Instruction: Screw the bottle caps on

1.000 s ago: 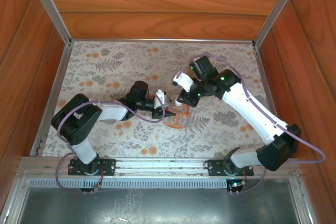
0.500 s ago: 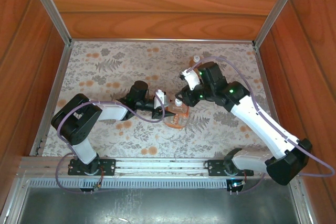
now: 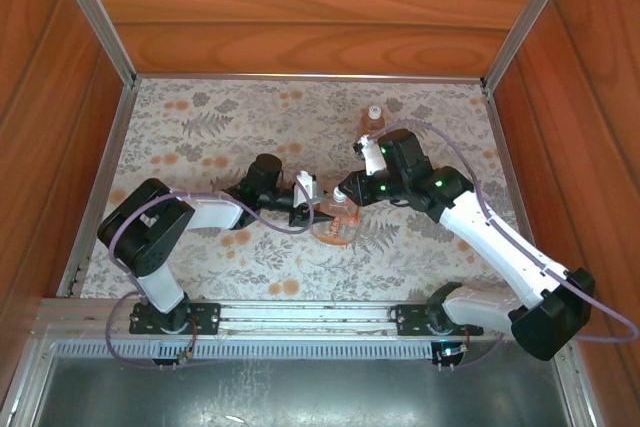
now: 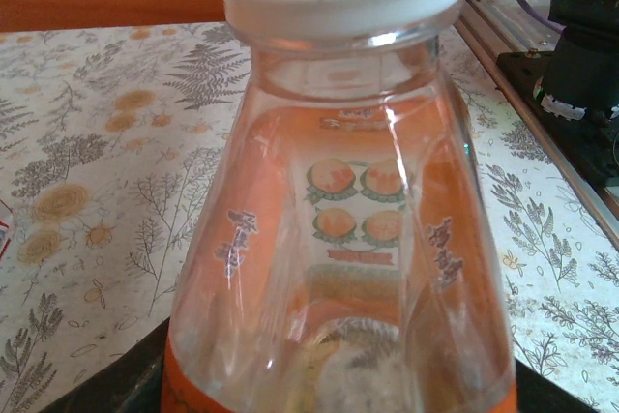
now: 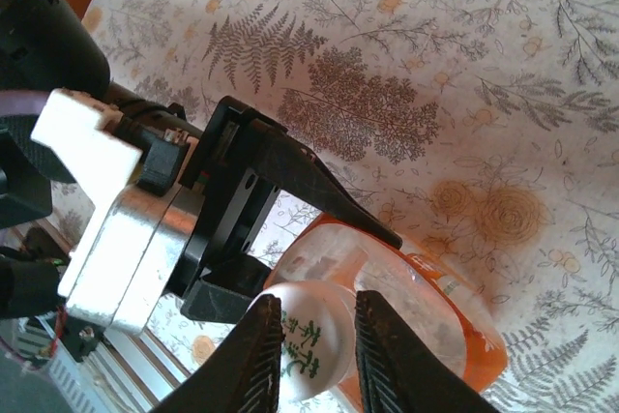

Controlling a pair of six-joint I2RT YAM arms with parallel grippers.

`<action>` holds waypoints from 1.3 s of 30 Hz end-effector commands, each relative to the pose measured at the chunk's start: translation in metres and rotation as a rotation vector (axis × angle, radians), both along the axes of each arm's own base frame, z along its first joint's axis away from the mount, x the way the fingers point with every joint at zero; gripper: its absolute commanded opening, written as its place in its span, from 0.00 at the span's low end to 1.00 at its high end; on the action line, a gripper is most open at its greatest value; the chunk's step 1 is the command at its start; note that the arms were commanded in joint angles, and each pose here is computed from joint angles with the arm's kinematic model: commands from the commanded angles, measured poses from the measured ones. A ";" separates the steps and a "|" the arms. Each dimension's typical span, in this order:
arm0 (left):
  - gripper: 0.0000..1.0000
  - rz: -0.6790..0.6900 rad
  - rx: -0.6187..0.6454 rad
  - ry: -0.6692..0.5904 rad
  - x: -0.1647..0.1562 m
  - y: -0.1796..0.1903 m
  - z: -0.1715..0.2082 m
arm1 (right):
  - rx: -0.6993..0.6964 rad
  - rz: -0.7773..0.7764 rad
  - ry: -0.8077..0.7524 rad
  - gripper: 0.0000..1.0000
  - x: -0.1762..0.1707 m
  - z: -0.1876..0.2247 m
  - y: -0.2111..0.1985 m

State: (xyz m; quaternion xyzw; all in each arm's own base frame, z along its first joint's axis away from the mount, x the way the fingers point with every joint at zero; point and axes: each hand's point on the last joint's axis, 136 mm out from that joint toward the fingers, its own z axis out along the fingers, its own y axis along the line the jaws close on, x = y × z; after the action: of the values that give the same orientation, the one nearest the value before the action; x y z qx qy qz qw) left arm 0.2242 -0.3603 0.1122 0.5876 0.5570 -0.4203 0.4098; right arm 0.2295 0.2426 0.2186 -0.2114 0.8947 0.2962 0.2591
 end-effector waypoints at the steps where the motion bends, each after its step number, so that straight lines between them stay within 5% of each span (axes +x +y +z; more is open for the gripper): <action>1: 0.52 0.023 0.208 0.233 -0.024 0.025 -0.067 | 0.005 -0.003 0.003 0.23 0.005 0.005 0.000; 18: 0.52 0.025 0.206 0.238 -0.023 0.025 -0.066 | -0.010 0.016 0.049 0.17 -0.008 -0.004 -0.005; 39: 0.52 0.022 0.206 0.243 -0.024 0.025 -0.066 | 0.014 0.013 0.086 0.22 -0.023 -0.002 -0.011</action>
State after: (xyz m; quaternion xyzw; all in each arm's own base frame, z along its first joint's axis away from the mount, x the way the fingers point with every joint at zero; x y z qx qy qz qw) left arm 0.2246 -0.3599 0.1118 0.5875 0.5570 -0.4204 0.4096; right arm 0.2142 0.2373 0.2189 -0.2091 0.8974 0.3115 0.2323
